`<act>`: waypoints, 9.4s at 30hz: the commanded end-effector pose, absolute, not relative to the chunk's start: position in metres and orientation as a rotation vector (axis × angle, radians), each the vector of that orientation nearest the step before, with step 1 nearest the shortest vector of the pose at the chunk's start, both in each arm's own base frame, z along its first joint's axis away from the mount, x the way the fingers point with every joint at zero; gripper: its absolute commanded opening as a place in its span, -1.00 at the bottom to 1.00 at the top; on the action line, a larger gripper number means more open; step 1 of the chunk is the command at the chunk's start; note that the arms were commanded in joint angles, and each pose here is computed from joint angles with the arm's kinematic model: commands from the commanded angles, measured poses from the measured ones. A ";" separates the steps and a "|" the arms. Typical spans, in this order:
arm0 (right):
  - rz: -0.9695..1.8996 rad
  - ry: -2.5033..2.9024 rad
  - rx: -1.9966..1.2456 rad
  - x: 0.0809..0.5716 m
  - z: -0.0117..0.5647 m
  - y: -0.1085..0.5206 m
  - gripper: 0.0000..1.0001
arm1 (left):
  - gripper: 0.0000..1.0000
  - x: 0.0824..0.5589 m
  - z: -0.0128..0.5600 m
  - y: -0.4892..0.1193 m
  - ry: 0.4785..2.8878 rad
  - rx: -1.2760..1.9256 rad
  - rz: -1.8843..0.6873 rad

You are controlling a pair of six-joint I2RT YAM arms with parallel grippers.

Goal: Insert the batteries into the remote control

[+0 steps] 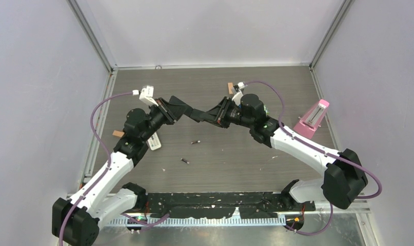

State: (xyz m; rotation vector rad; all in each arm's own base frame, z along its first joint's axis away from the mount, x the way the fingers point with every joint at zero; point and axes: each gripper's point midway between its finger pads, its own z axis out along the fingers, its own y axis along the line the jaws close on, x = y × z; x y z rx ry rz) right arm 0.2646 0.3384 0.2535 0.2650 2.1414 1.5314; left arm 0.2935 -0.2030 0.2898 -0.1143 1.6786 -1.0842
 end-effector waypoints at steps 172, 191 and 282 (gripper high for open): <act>0.775 1.565 -0.809 0.191 0.357 0.334 -0.89 | -1.00 0.206 0.341 -0.247 1.702 0.410 -1.739; 0.727 1.669 -0.937 0.184 0.327 0.335 -0.87 | -1.00 0.208 0.365 -0.241 1.555 0.397 -1.891; 1.274 2.137 -0.408 0.190 0.315 0.358 0.50 | -1.00 0.202 0.341 -0.228 1.565 0.322 -1.725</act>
